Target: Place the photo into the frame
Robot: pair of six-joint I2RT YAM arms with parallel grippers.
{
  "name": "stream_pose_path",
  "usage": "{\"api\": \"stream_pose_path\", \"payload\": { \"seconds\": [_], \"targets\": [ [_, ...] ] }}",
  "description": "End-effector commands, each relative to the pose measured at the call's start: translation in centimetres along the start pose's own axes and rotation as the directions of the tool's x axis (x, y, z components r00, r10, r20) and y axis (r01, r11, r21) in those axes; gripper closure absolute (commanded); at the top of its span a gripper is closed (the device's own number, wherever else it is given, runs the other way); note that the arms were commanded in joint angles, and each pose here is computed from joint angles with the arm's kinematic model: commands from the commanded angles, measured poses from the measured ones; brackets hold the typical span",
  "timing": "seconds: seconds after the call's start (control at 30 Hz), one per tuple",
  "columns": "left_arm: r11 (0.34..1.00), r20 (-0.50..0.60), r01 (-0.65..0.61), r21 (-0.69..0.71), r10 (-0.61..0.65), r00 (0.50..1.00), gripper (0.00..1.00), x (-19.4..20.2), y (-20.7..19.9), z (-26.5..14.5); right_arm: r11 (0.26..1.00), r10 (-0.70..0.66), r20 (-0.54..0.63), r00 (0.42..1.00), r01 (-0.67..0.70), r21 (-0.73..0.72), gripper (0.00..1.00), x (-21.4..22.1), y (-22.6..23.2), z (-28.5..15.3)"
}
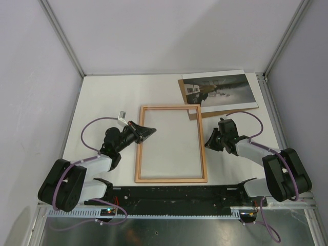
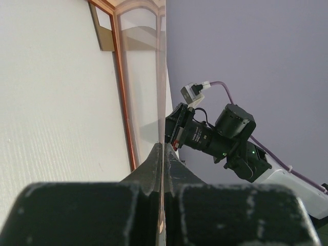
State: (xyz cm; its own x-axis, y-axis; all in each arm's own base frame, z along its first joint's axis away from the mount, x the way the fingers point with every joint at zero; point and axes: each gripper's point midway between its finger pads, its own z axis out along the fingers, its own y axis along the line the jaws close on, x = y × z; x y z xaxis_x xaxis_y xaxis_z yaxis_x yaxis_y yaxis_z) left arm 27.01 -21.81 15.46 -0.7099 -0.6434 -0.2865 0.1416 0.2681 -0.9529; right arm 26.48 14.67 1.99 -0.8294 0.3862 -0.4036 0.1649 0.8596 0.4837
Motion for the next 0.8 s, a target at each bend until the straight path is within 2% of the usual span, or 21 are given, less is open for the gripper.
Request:
{"api": "stream_pose_path", "payload": {
  "seconds": [0.0,0.77],
  "targets": [
    [0.997,0.032,-0.049,0.064,0.047,0.998,1.00,-0.7,-1.6,0.3,1.000,-0.008,-0.011,1.000,0.008,0.017,0.85,0.3,-0.6,0.2],
    [0.998,0.043,-0.030,0.051,0.028,0.999,1.00,0.3,0.7,-0.6,1.000,-0.007,-0.016,1.000,0.008,0.024,0.87,0.6,-0.5,0.1]
  ]
}}
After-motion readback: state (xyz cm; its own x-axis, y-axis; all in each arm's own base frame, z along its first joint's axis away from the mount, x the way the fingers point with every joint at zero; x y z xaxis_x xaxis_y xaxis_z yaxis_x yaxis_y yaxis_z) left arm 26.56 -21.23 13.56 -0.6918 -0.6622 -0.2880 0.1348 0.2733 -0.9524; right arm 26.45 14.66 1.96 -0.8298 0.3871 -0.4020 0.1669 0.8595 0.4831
